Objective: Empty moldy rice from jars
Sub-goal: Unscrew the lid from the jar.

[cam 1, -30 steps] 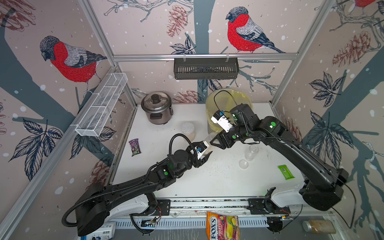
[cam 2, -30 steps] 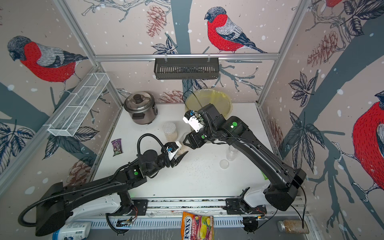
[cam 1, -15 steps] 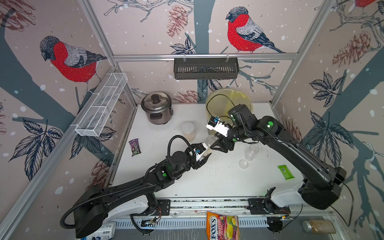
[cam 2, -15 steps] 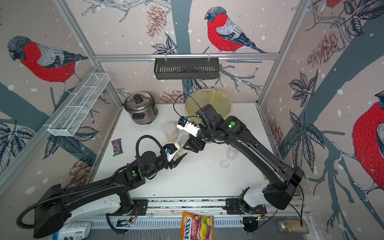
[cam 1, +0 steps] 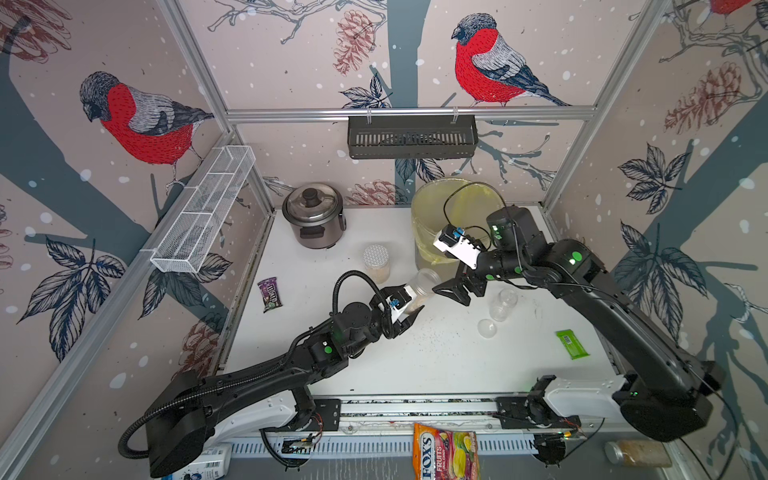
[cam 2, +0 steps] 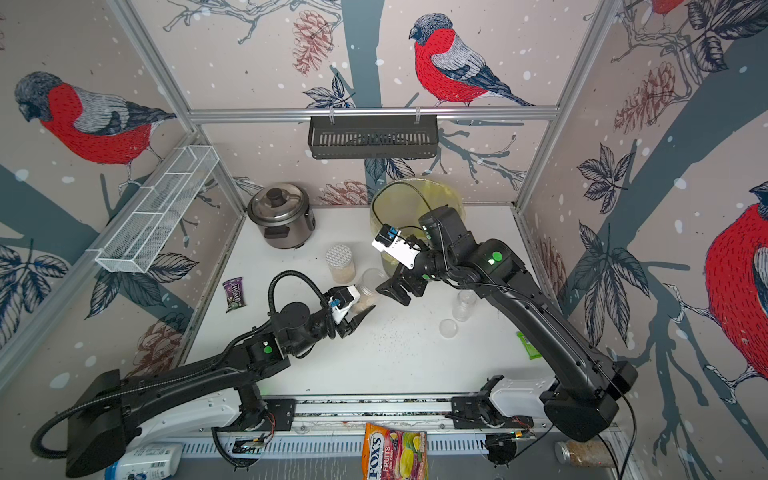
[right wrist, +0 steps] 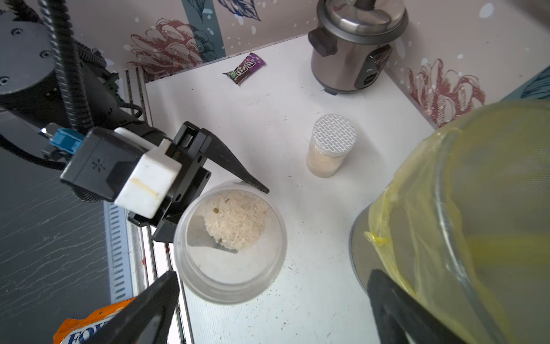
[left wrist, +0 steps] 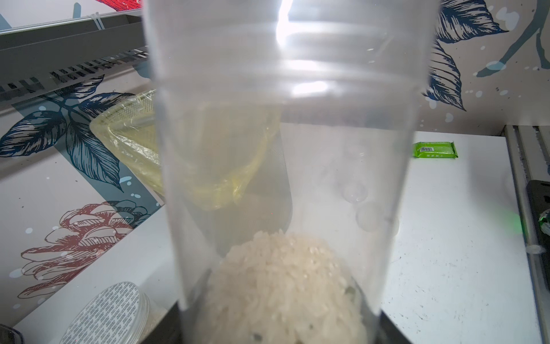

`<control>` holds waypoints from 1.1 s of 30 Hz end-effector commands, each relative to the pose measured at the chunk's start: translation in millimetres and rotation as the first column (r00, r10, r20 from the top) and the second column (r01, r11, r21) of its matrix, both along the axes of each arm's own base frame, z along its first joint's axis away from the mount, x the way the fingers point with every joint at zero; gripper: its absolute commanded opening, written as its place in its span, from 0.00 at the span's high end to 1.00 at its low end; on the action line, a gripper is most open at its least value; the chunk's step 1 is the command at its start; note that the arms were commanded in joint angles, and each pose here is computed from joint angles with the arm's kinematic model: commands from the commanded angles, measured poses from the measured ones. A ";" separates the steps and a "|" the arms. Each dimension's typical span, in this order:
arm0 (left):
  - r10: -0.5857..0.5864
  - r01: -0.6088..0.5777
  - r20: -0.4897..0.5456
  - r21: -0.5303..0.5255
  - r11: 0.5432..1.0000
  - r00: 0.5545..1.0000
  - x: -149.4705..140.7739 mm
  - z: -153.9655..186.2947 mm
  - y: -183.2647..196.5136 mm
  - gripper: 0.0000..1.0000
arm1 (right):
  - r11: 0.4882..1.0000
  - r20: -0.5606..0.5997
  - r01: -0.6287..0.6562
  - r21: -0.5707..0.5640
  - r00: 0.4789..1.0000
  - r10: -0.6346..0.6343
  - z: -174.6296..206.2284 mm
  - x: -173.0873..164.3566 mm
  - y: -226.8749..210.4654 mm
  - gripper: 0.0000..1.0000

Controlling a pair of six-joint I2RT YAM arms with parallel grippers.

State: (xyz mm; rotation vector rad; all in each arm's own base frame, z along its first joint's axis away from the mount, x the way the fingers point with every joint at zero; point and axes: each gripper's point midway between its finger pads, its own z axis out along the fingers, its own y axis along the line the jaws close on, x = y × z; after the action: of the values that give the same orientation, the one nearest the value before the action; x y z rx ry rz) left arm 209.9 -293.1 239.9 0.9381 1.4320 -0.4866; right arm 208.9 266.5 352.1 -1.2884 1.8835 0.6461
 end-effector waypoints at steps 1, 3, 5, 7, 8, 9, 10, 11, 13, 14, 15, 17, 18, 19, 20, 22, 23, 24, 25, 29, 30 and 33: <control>0.018 -0.014 0.076 -0.055 0.998 0.997 2.8 25.8 1.7 0.73 | 0.972 0.021 0.169 0.161 0.984 -0.175 40.5 20.1 -7.8 0.00; 0.018 -0.013 0.103 -0.053 0.998 0.995 2.3 30.4 2.8 0.72 | 0.892 -0.099 0.375 0.251 0.927 -0.362 58.1 36.2 -21.3 0.00; 0.028 -0.022 0.117 -0.054 0.998 0.993 3.1 34.8 4.6 0.70 | 0.805 -0.288 0.541 0.244 0.833 -0.473 60.6 36.1 -32.9 0.00; 0.049 -0.042 0.125 -0.057 0.997 0.991 6.0 38.2 6.8 0.70 | 0.750 -0.377 0.608 0.259 0.779 -0.501 58.1 26.3 -35.3 0.00; 0.059 -0.051 0.134 -0.062 0.997 0.989 7.2 40.1 7.6 0.70 | 0.713 -0.410 0.647 0.272 0.748 -0.522 55.0 21.6 -39.1 0.00; 0.066 -0.058 0.140 -0.064 0.996 0.988 8.3 41.1 8.1 0.70 | 0.666 -0.434 0.699 0.261 0.701 -0.566 49.5 21.3 -45.8 0.00; 0.074 -0.066 0.145 -0.065 0.996 0.987 9.7 41.9 8.4 0.70 | 0.591 -0.464 0.771 0.238 0.624 -0.628 42.2 20.9 -56.2 0.00; 0.081 -0.072 0.148 -0.066 0.995 0.986 10.7 42.9 9.0 0.70 | 0.545 -0.491 0.811 0.211 0.570 -0.659 33.9 16.8 -59.4 0.00; 0.088 -0.078 0.149 -0.072 0.994 0.985 11.4 43.9 9.4 0.70 | 0.536 -0.496 0.824 0.182 0.548 -0.674 25.3 8.1 -55.6 0.00; 0.089 -0.078 0.151 -0.078 0.994 0.985 11.4 44.7 9.9 0.69 | 0.530 -0.493 0.831 0.170 0.537 -0.684 21.5 5.1 -52.0 0.00; 0.090 -0.078 0.153 -0.082 0.994 0.984 11.3 45.5 9.8 0.69 | 0.529 -0.480 0.832 0.167 0.537 -0.693 18.8 2.5 -47.7 0.00; 0.091 -0.078 0.153 -0.083 0.993 0.984 11.7 45.5 9.3 0.69 | 0.515 -0.466 0.838 0.179 0.533 -0.706 17.5 -2.4 -38.4 0.00; 0.093 -0.081 0.154 -0.080 0.994 0.984 12.4 44.5 9.0 0.69 | 0.524 -0.469 0.832 0.184 0.543 -0.697 17.9 -4.0 -32.7 0.00; 0.096 -0.086 0.155 -0.072 0.994 0.983 13.5 42.8 8.9 0.69 | 0.533 -0.484 0.827 0.181 0.546 -0.684 17.3 -4.8 -26.4 0.00; 0.099 -0.091 0.153 -0.062 0.994 0.983 14.7 39.7 8.7 0.69 | 0.552 -0.508 0.815 0.177 0.556 -0.658 16.6 -7.2 -17.8 0.00; 0.103 -0.097 0.151 -0.051 0.994 0.983 15.9 36.7 8.3 0.69 | 0.578 -0.568 0.793 0.192 0.570 -0.594 18.7 -12.4 -2.4 0.00; 0.105 -0.099 0.151 -0.049 0.994 0.983 16.4 35.5 8.2 0.69 | 0.588 -0.597 0.784 0.201 0.574 -0.561 17.0 -14.7 4.1 0.00; 0.108 -0.102 0.152 -0.048 0.994 0.983 16.7 33.9 8.6 0.69 | 0.595 -0.618 0.776 0.210 0.577 -0.534 16.3 -16.0 8.4 0.00; 0.113 -0.106 0.153 -0.053 0.993 0.982 17.3 33.7 9.5 0.69 | 0.600 -0.635 0.772 0.213 0.576 -0.515 14.9 -17.0 11.4 0.00; 0.118 -0.110 0.155 -0.060 0.992 0.981 17.5 30.5 10.2 0.69 | 0.572 -0.642 0.811 0.124 0.505 -0.577 0.3 -14.0 8.0 0.00; 0.118 -0.111 0.153 -0.055 0.992 0.981 17.9 27.7 9.9 0.68 | 0.568 -0.636 0.816 0.104 0.494 -0.593 -1.5 -13.5 6.9 0.00; 0.119 -0.115 0.150 -0.040 0.993 0.981 19.4 22.9 8.5 0.68 | 0.585 -0.660 0.810 0.052 0.468 -0.588 -13.6 -18.0 14.2 0.00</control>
State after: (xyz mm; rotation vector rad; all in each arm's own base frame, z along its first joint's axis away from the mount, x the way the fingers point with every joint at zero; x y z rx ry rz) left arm 227.2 -284.6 243.1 0.8968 1.3935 -0.3374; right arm 197.5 278.6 349.4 0.0544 2.3201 0.8997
